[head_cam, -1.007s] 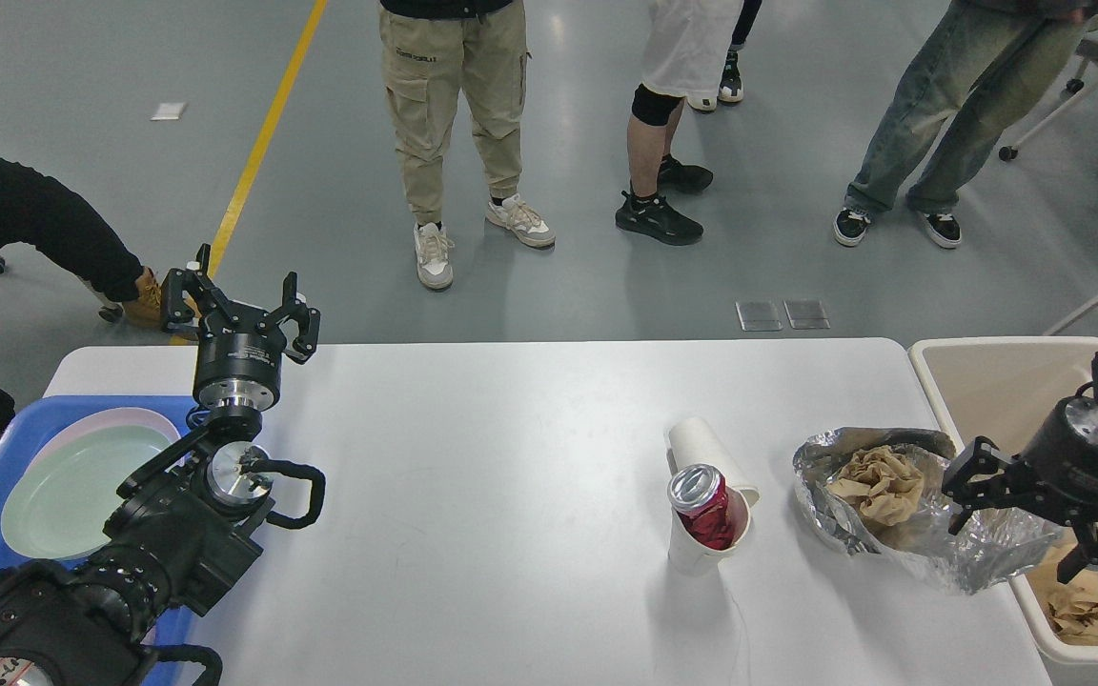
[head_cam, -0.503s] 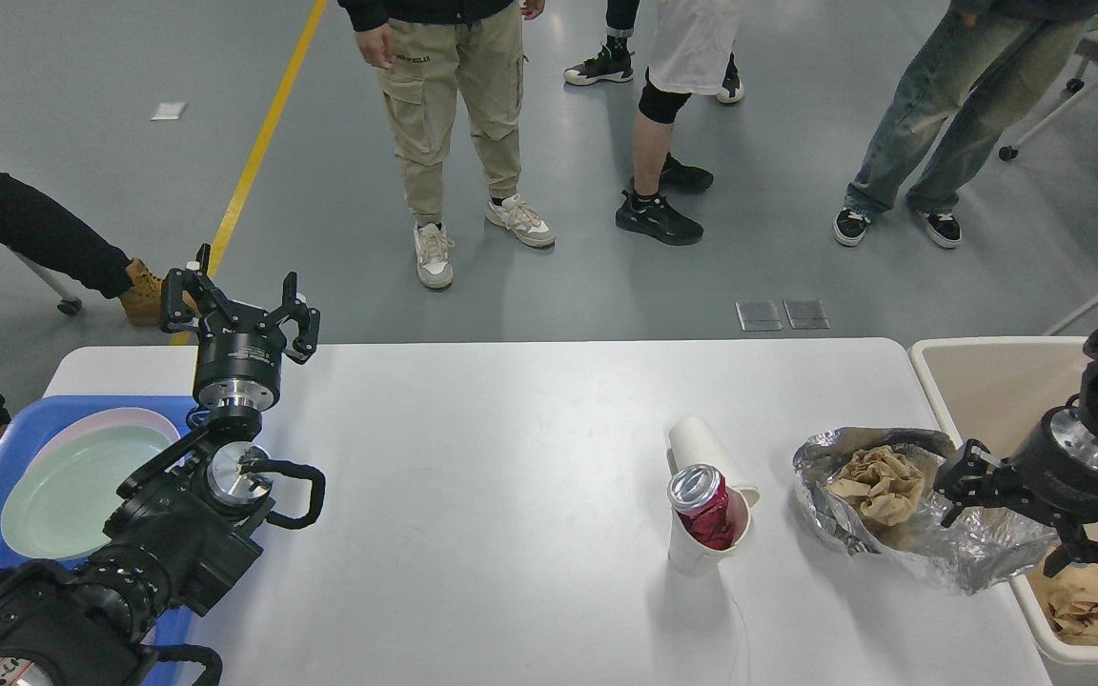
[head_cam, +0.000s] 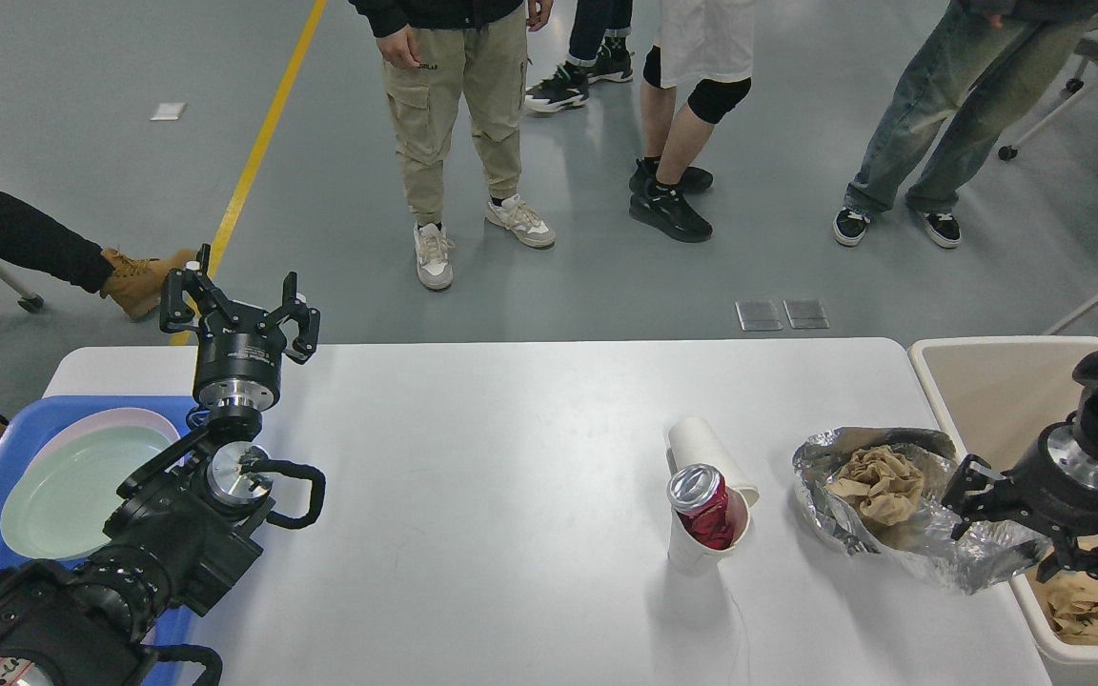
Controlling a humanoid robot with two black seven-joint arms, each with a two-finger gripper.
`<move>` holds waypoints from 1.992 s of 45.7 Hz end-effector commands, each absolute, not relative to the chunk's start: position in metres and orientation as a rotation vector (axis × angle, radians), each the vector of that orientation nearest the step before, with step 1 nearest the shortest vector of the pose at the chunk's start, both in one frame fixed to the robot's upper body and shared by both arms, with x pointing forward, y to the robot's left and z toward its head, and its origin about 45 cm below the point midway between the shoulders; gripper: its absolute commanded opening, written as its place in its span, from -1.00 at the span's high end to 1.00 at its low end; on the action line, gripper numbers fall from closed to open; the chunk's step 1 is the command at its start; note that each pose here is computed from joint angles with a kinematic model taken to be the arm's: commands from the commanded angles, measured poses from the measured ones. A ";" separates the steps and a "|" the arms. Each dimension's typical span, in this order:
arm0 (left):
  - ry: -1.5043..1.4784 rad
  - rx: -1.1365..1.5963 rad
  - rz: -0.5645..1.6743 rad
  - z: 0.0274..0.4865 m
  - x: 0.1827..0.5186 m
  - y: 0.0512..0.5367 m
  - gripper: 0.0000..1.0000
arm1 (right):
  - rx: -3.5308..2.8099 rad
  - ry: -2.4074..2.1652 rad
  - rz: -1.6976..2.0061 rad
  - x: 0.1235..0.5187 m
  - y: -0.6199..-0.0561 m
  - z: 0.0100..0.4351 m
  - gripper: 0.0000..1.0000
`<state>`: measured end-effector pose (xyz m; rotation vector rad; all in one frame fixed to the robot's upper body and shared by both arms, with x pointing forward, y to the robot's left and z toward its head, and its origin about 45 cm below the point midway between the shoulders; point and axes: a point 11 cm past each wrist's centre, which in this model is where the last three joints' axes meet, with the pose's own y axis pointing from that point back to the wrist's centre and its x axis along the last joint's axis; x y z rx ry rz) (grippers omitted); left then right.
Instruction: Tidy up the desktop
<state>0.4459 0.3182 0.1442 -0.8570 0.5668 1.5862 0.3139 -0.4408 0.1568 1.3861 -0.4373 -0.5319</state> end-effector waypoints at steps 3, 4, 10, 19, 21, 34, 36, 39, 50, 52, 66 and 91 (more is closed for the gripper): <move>0.567 -0.857 1.587 0.144 0.446 0.318 -0.93 | 1.387 -0.433 -0.533 0.314 -0.440 0.157 1.00; 0.567 -0.857 1.587 0.144 0.446 0.318 -0.93 | 1.387 -0.433 -0.533 0.314 -0.440 0.157 1.00; 0.567 -0.857 1.587 0.144 0.446 0.318 -0.93 | 1.387 -0.433 -0.533 0.314 -0.440 0.157 1.00; 0.567 -0.857 1.587 0.144 0.446 0.318 -0.93 | 1.387 -0.437 -0.535 0.314 -0.442 0.158 1.00; 0.567 -0.857 1.587 0.144 0.446 0.318 -0.93 | 1.385 -0.437 -0.535 0.313 -0.442 0.158 1.00; 0.567 -0.857 1.587 0.144 0.446 0.318 -0.93 | 1.386 -0.441 -0.532 0.315 -0.443 0.161 1.00; 0.567 -0.857 1.587 0.144 0.446 0.318 -0.93 | 1.385 -0.437 -0.532 0.315 -0.442 0.161 1.00; 0.567 -0.858 1.585 0.144 0.446 0.318 -0.93 | 1.383 -0.438 -0.528 0.316 -0.443 0.163 1.00; 0.567 -0.857 1.587 0.144 0.446 0.318 -0.93 | 1.361 -0.450 -0.485 0.322 -0.457 0.186 1.00; 0.567 -0.857 1.587 0.144 0.446 0.318 -0.93 | 1.352 -0.451 -0.478 0.324 -0.462 0.195 1.00; 0.567 -0.857 1.587 0.144 0.446 0.318 -0.93 | 1.326 -0.449 -0.459 0.333 -0.485 0.267 1.00; 0.567 -0.857 1.587 0.144 0.446 0.318 -0.93 | 1.249 -0.585 -0.023 0.397 -0.429 0.473 1.00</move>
